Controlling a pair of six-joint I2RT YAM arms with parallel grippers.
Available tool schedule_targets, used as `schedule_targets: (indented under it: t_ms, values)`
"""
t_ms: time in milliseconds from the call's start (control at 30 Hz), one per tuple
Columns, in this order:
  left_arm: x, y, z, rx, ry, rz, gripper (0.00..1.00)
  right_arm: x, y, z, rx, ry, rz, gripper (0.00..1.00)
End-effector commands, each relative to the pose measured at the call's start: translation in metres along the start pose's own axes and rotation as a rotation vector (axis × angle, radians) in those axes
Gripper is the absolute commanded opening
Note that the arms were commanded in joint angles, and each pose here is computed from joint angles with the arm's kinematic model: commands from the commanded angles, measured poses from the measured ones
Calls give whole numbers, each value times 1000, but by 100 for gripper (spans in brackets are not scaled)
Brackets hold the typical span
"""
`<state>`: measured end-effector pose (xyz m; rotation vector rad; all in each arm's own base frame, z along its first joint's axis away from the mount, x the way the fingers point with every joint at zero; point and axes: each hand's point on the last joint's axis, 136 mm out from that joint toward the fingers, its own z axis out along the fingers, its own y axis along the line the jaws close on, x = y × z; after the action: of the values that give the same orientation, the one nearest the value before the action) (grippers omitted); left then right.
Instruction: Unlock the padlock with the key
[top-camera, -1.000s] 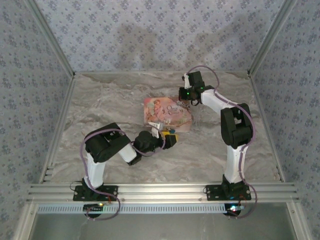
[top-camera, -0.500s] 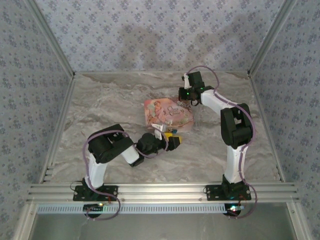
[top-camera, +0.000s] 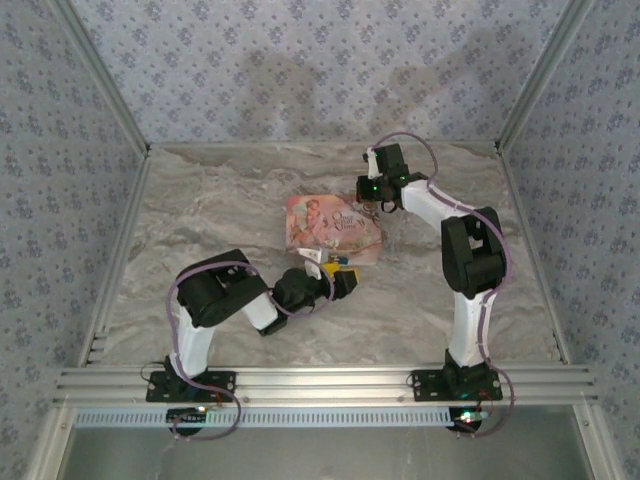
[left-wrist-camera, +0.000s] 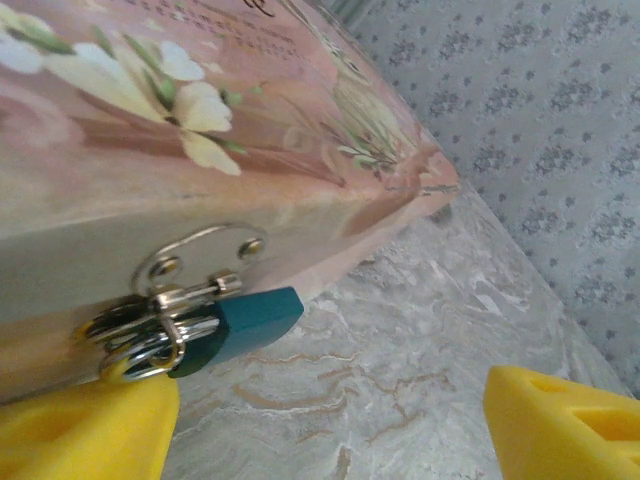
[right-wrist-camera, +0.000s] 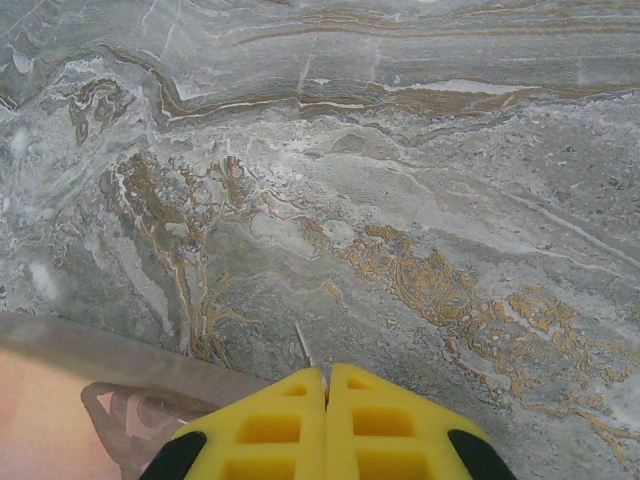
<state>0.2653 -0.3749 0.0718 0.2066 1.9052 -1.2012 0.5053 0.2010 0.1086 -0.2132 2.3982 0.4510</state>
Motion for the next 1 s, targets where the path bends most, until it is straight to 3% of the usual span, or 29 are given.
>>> schedule_targets:
  t_ms: [0,100,200,567,967]
  values:
    - [-9,-29,-6,117,7,40,77,17,5,-3,-5,52,-16,0]
    - [-10,-32,-10,127,10,52,69,16,5,-4,-6,49,-13,0]
    - [-11,-31,-11,122,5,48,69,15,6,-5,-7,46,-11,0]
    - [-13,16,-28,-84,-69,-6,79,12,6,-11,6,36,-23,0]
    - [-9,3,-1,74,36,-46,81,12,7,-16,2,31,-20,0]
